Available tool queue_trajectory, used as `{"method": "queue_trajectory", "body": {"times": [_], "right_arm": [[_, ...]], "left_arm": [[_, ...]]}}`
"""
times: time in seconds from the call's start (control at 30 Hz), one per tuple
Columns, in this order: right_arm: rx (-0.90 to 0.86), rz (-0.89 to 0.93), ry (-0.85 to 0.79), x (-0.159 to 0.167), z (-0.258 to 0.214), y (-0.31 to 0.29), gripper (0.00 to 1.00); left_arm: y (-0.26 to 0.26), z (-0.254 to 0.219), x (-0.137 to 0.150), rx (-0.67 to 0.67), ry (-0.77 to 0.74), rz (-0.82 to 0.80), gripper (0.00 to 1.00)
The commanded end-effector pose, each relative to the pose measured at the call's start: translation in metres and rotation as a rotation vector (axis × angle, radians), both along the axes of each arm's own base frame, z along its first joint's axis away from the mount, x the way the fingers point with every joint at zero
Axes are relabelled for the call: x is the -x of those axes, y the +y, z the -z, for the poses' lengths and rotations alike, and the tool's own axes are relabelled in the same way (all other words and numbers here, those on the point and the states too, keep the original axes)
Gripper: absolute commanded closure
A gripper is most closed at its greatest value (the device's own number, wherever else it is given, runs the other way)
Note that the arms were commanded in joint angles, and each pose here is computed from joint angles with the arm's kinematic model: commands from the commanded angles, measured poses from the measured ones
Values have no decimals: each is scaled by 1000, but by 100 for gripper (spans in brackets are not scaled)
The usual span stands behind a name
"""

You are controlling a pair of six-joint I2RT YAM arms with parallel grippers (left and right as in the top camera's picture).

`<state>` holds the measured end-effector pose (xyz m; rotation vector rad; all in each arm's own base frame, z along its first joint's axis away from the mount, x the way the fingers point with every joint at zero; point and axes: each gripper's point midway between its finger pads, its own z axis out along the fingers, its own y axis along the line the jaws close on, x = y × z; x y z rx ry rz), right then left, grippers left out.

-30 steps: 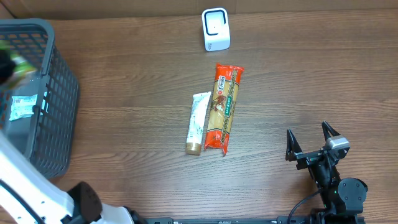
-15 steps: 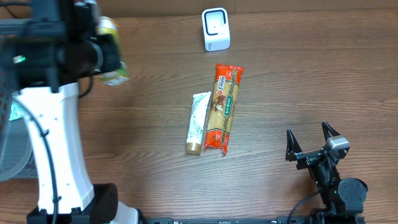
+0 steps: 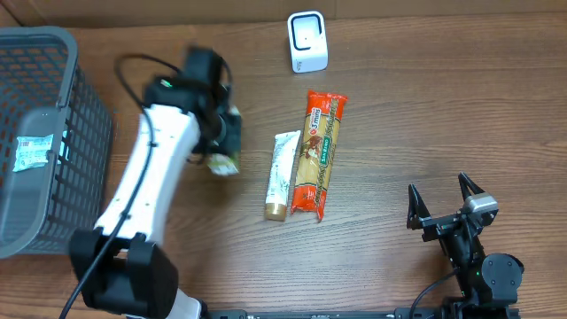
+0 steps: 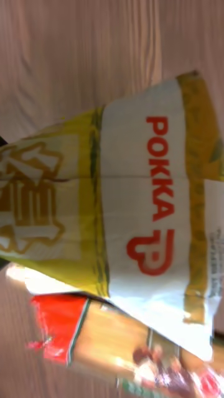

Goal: Scan the item barcode
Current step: 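Place the Pokka drink left of the white tube and release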

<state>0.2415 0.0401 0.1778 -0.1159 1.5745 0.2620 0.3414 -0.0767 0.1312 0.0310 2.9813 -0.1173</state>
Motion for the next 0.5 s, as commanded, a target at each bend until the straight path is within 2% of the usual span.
{"method": "queue_trajectory", "body": {"times": [0.0,0.17,0.23,0.37,0.47], "right_arm": [[-2,-2,-3,0,2,1,0],[-2,-2,-3,0,2,1,0],[-2,-2,-3,0,2,1,0],[-2,-2,-3,0,2,1,0],[-2,-2,-3,0,2,1,0]], "left_arm": [[-3,38,9,0,17,-40,96],[-5,86,14,22,-15,-42,96],[-7,98,17,39,-24,-38,93],[-15,118,20,97,-56,-27,81],[-22,124,21,140,-68,-17,65]]}}
